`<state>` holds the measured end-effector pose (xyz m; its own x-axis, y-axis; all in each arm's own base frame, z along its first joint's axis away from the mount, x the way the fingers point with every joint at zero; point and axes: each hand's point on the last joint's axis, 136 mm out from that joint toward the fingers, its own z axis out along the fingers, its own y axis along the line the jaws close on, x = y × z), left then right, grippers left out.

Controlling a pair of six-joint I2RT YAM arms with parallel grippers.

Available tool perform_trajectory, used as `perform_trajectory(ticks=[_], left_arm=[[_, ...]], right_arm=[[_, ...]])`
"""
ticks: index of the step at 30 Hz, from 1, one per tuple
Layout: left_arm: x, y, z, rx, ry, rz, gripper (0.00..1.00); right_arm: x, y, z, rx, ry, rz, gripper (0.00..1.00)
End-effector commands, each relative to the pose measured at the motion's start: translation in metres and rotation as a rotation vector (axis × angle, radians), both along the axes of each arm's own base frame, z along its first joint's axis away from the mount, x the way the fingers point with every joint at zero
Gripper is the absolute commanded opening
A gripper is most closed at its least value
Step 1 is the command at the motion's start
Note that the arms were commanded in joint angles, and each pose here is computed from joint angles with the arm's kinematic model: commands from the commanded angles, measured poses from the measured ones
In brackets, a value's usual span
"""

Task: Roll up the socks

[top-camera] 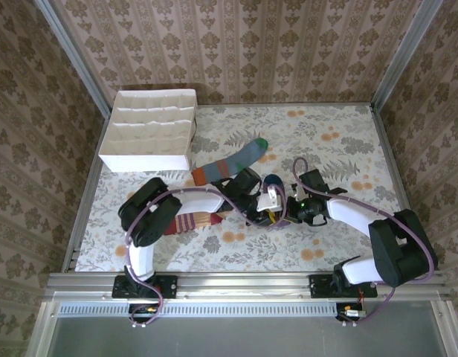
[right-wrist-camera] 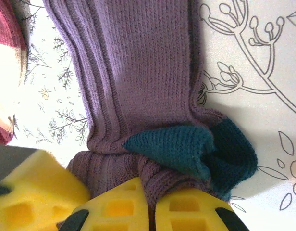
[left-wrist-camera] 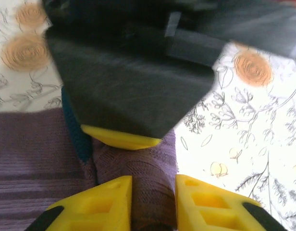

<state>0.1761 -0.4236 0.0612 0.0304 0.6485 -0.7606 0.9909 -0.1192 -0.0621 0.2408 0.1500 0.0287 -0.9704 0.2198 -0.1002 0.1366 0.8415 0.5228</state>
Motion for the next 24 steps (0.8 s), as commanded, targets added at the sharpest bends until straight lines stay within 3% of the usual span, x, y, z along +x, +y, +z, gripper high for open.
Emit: perform_trajectory(ticks=[1, 5, 7, 15, 19, 24], left_arm=[[0.010, 0.003, 0.013, -0.026, -0.313, -0.014, 0.24], [0.003, 0.001, 0.021, -0.070, -0.561, -0.036, 0.39], [0.000, -0.001, 0.016, -0.055, -0.617, -0.051, 0.41], [0.006, -0.011, -0.020, 0.076, -0.628, -0.030, 0.41], [0.015, -0.009, -0.036, 0.163, -0.602, 0.010, 0.36], [0.019, 0.000, -0.049, 0.193, -0.457, 0.064, 0.10]], right_arm=[[-0.030, -0.026, -0.032, -0.153, 0.158, -0.043, 0.00], [-0.029, -0.025, -0.032, -0.151, 0.170, -0.043, 0.00], [-0.029, -0.025, -0.031, -0.151, 0.174, -0.041, 0.00], [-0.030, -0.024, -0.030, -0.145, 0.180, -0.035, 0.00], [-0.032, -0.022, -0.030, -0.133, 0.188, -0.028, 0.00], [-0.035, -0.021, -0.024, -0.122, 0.186, -0.020, 0.06]])
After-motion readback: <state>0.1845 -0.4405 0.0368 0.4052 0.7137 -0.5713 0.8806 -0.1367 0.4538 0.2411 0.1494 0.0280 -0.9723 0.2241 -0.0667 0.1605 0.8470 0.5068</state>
